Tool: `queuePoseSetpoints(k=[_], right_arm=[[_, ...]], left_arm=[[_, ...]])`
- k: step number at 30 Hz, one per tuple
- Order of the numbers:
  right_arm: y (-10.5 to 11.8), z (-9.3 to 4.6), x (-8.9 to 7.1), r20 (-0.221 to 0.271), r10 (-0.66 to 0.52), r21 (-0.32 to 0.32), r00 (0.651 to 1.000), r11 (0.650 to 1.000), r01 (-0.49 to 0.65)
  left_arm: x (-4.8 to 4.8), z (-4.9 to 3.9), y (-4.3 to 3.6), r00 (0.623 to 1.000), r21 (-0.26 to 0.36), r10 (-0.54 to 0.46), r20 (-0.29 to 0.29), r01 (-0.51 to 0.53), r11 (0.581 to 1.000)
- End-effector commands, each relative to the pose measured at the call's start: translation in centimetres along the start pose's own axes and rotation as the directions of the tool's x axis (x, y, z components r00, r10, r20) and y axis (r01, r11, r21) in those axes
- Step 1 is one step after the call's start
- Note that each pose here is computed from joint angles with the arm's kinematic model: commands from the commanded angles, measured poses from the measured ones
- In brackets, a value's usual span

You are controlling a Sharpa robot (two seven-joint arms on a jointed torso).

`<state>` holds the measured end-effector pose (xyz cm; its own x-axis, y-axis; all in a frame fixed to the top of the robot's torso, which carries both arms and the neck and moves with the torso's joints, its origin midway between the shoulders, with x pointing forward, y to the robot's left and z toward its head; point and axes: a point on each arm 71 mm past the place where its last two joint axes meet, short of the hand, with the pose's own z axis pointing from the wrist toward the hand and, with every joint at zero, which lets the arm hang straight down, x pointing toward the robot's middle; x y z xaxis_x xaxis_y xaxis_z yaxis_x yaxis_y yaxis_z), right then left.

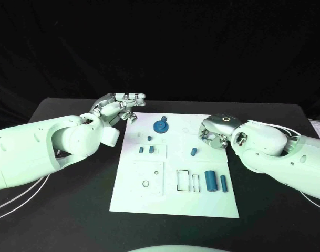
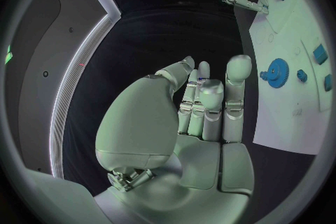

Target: Assemble the parts on the task board

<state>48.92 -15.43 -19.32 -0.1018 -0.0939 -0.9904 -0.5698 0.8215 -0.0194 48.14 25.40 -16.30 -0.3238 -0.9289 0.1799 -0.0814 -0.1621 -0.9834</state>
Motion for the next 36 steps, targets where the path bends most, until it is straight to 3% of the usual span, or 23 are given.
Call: queuePoseSetpoints(k=[1, 18, 27, 36], right_arm=[[0.0, -0.3, -0.5, 0.069, -0.003, 0.009, 0.998, 1.000, 0.002], [0.5, -2.5, -2.2, 0.133, 0.077, -0.016, 0.988, 0.997, -0.076], [4.4, -2.7, -3.4, 0.168, 0.149, -0.133, 0.974, 0.983, -0.128], [9.3, -1.8, -3.5, 0.135, 0.215, -0.260, 0.967, 0.950, -0.175]], left_arm=[[0.33, -0.01, -0.06, 1.000, 0.003, -0.005, -0.028, 0.006, 1.000], [0.35, -0.04, -0.02, 1.000, -0.003, -0.004, -0.027, 0.004, 1.000], [0.52, 0.00, 0.00, 0.999, -0.003, -0.006, -0.033, 0.006, 1.000], [1.22, 0.01, 0.03, 0.999, -0.002, -0.016, -0.051, 0.016, 1.000]])
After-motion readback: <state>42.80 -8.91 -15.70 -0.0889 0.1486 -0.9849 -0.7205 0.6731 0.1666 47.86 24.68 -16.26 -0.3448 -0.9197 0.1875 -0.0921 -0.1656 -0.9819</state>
